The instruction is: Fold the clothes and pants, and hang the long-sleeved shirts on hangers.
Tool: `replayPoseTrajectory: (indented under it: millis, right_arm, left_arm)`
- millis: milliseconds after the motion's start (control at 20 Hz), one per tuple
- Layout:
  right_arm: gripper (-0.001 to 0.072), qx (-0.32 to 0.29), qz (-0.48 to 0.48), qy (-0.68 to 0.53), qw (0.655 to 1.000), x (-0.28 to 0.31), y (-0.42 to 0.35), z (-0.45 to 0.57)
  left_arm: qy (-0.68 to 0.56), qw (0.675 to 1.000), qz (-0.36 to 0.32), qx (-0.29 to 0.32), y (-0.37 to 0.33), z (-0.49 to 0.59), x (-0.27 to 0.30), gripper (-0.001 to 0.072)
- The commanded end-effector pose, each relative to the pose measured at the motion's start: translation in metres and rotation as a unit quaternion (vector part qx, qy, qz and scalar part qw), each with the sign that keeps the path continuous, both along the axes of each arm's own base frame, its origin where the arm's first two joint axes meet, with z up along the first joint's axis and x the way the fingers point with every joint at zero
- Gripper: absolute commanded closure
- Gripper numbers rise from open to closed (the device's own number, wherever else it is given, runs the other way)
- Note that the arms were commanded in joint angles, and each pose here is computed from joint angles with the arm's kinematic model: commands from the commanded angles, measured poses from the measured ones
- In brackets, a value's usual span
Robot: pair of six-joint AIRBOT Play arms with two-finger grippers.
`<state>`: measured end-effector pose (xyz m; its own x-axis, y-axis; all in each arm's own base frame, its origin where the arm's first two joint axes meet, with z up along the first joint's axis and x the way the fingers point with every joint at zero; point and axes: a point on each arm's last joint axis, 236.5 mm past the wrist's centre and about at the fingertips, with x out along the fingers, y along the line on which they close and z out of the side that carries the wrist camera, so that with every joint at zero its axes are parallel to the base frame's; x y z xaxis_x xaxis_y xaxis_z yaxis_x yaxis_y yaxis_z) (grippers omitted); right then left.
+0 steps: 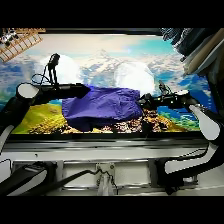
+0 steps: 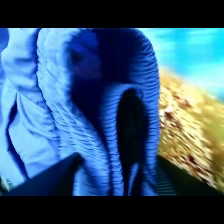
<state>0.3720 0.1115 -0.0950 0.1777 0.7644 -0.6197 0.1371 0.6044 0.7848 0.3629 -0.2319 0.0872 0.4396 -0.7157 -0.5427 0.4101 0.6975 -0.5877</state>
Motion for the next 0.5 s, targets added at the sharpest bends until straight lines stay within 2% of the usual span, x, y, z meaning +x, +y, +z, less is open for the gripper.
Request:
replayPoseTrajectory:
  millis: [0,50,200,300,450]
  right_arm:
    - [0.0318,0.002,0.011,0.000,1.000,-0.001,0.015,-0.002]
    - [0.0373,0.006,0.008,0.000,1.000,0.000,0.016,0.000]
    - [0.0563,0.017,0.005,0.002,1.000,0.000,0.018,0.004]
    - [0.0653,0.030,0.001,0.005,1.000,0.001,0.022,0.009]
    - [0.0689,0.036,-0.016,0.016,0.999,0.002,0.022,0.021]
  left_arm:
    - [0.014,1.000,-0.001,0.004,-0.003,-0.013,0.002,0.0460]
    - [0.020,1.000,-0.002,0.007,-0.005,-0.020,0.004,0.0498]
    - [0.045,0.999,-0.013,0.016,-0.020,-0.047,0.002,0.0497]
    - [0.057,0.998,-0.025,0.023,-0.032,-0.062,-0.002,0.0491]
    - [0.047,0.998,-0.019,0.028,-0.045,-0.070,0.002,0.0466]
